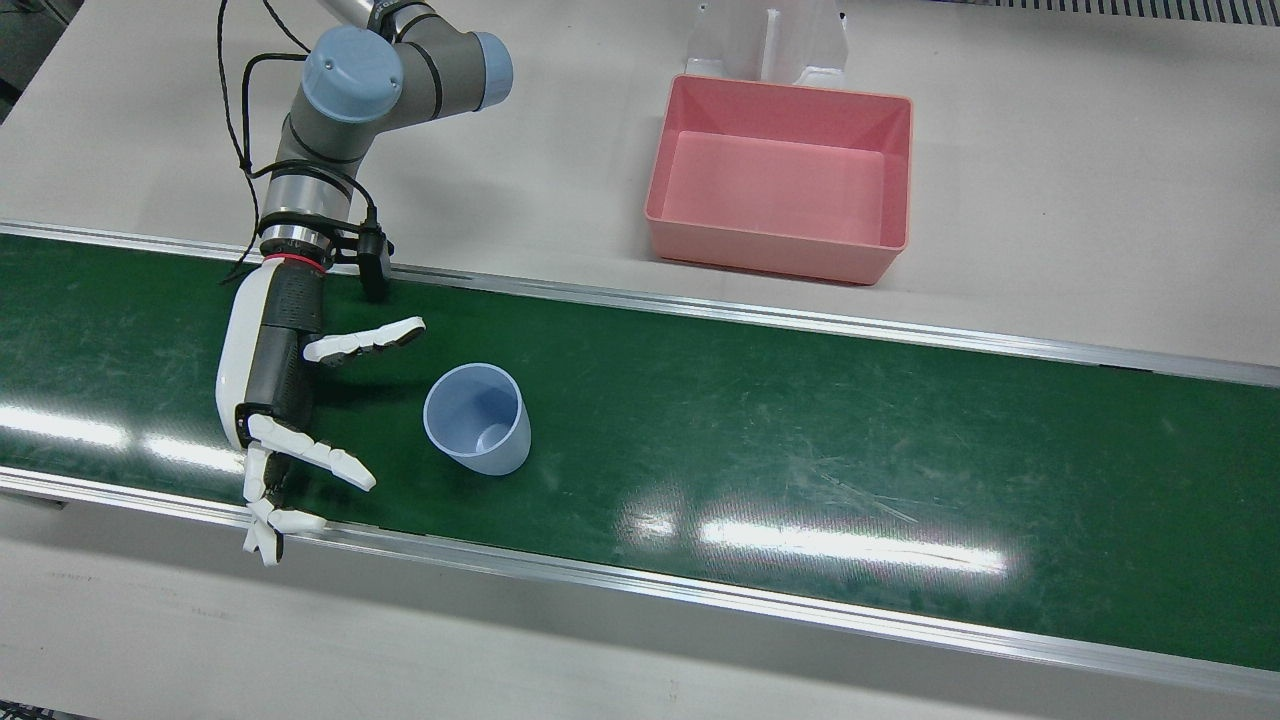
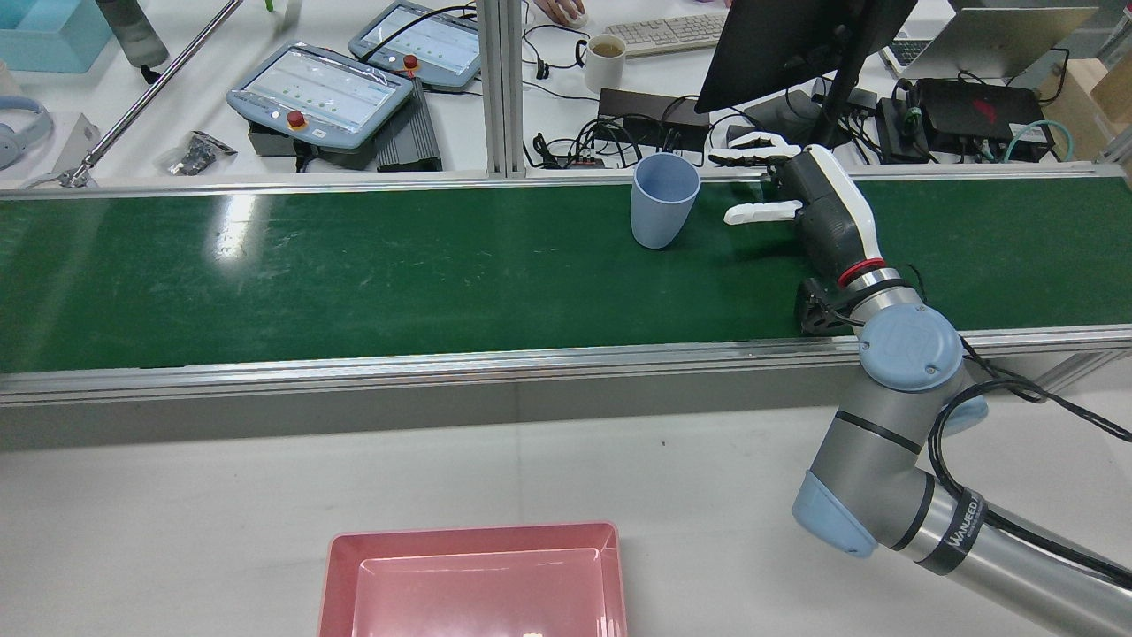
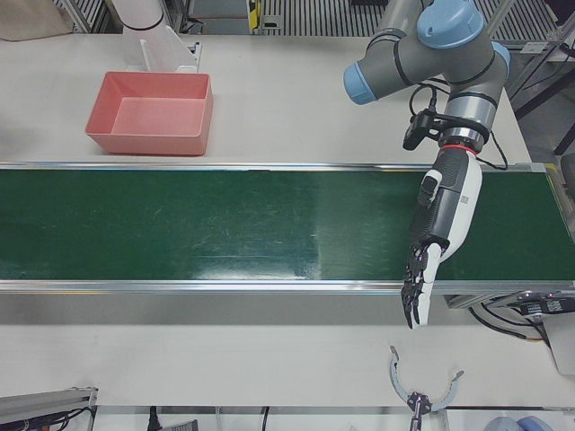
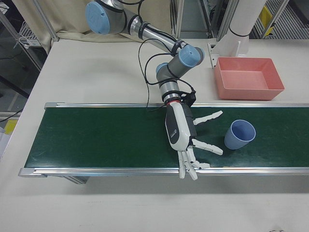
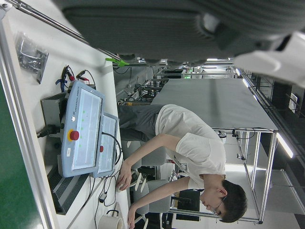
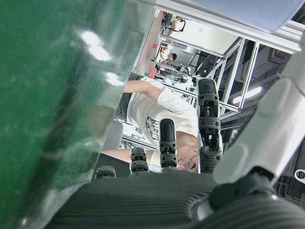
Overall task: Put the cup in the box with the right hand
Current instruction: 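Hold the right hand on the belt as the blue cup approaches, then close the right hand fingers around the blue cup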
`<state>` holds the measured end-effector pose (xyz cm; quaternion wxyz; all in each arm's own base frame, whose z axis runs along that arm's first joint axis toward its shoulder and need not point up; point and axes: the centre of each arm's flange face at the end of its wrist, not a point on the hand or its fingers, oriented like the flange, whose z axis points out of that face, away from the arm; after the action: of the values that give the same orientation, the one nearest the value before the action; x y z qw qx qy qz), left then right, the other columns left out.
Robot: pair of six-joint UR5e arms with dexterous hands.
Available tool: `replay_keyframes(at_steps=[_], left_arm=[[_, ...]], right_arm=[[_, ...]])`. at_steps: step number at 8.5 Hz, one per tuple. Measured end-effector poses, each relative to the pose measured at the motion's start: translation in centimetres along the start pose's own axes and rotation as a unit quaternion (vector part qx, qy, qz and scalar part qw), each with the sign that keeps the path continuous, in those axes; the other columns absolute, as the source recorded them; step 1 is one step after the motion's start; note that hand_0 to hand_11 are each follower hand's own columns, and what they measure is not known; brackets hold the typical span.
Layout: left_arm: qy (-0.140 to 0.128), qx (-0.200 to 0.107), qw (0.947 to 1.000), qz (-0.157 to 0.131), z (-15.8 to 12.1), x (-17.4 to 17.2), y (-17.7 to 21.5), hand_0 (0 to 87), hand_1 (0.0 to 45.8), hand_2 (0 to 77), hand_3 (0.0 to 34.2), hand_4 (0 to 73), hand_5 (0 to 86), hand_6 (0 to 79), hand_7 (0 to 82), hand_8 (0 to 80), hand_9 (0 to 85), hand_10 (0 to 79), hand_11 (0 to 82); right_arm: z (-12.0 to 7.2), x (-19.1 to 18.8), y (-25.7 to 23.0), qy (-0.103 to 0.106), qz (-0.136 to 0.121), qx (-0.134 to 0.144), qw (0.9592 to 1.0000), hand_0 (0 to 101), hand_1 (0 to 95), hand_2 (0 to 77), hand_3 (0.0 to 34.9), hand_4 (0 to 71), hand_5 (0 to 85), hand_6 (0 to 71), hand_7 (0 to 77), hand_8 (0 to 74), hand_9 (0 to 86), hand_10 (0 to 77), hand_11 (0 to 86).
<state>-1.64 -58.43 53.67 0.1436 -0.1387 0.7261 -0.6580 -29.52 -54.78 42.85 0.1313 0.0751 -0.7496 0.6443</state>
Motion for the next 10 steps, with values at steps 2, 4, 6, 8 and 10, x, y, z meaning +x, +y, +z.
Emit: replay_keyframes(at_steps=[2, 4, 6, 8, 10], left_arm=[[0.000, 0.000, 1.0000, 0.000, 0.00, 0.00, 0.00, 0.0, 0.5, 0.5, 0.0, 0.0, 0.0, 0.0, 0.0, 0.0, 0.5, 0.0, 0.0], [0.000, 0.000, 1.0000, 0.000, 0.02, 0.00, 0.02, 0.0, 0.5, 0.5, 0.0, 0.0, 0.0, 0.0, 0.0, 0.0, 0.5, 0.0, 0.0], [0.000, 0.000, 1.0000, 0.000, 0.01, 0.00, 0.01, 0.0, 0.5, 0.5, 0.0, 0.0, 0.0, 0.0, 0.0, 0.0, 0.5, 0.0, 0.0], [0.000, 0.000, 1.0000, 0.000, 0.00, -0.01, 0.00, 0.0, 0.5, 0.5, 0.0, 0.0, 0.0, 0.0, 0.0, 0.0, 0.5, 0.0, 0.0], [0.000, 0.000, 1.0000, 0.000, 0.02, 0.00, 0.02, 0.0, 0.5, 0.5, 0.0, 0.0, 0.0, 0.0, 0.0, 0.0, 0.5, 0.0, 0.0]], right_arm=[[0.04, 0.06, 0.26, 0.000, -0.004, -0.002, 1.0000, 46, 0.5, 1.1, 11.2, 41.5, 0.5, 6.0, 45.3, 2.2, 13.6, 0.0, 0.5], [0.10, 0.09, 0.44, 0.001, -0.006, -0.003, 1.0000, 46, 0.5, 1.1, 11.2, 42.5, 0.5, 6.0, 46.4, 2.2, 13.6, 0.0, 0.5], [0.19, 0.10, 0.61, 0.000, -0.006, -0.003, 1.0000, 46, 0.5, 1.1, 11.3, 42.5, 0.5, 6.0, 46.4, 2.7, 14.7, 0.0, 0.5], [0.23, 0.10, 0.69, 0.000, -0.006, -0.004, 1.0000, 46, 0.5, 1.1, 11.2, 43.1, 0.5, 6.0, 47.5, 2.7, 14.7, 0.0, 0.5], [0.25, 0.05, 0.86, -0.001, -0.005, -0.005, 1.0000, 46, 0.5, 1.1, 11.2, 44.2, 0.5, 6.0, 47.5, 2.7, 14.7, 0.0, 0.5]])
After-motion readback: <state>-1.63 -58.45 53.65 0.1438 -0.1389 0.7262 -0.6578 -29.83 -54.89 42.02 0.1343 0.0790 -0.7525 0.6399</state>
